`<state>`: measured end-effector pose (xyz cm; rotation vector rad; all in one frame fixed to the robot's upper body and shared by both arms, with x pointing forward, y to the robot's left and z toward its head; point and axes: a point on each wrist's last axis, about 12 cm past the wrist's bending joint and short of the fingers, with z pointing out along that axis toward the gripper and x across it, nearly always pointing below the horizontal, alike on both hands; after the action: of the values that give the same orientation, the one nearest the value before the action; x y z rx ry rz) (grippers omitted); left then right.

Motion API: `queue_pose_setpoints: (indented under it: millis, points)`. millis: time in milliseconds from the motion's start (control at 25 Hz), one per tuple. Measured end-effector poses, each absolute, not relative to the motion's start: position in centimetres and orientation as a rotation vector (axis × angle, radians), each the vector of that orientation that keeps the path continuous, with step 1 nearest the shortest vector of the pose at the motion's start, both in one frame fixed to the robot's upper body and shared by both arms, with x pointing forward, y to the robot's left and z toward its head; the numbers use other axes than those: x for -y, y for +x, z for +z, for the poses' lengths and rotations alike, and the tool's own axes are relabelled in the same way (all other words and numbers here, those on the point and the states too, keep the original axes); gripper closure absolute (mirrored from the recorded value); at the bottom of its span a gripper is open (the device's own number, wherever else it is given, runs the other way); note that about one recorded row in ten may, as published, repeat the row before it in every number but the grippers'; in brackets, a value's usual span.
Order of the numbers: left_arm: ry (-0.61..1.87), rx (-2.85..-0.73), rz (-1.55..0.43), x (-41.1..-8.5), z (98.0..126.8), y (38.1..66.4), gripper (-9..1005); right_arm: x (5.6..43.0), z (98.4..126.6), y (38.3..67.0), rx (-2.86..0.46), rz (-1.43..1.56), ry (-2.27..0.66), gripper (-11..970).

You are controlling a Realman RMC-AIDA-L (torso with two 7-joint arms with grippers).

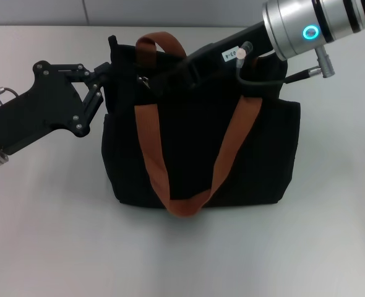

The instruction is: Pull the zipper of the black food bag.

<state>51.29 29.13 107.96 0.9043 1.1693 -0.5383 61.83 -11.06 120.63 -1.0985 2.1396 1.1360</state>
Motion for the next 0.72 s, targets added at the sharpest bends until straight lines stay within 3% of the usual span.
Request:
queue_pose_setpoints:
  millis: [720]
  points:
    - [0.883,-1.182,-0.523,-29.4,108.0,51.5,909,12.3,121.6,61.4,-2.240,0.987,-1.049,960]
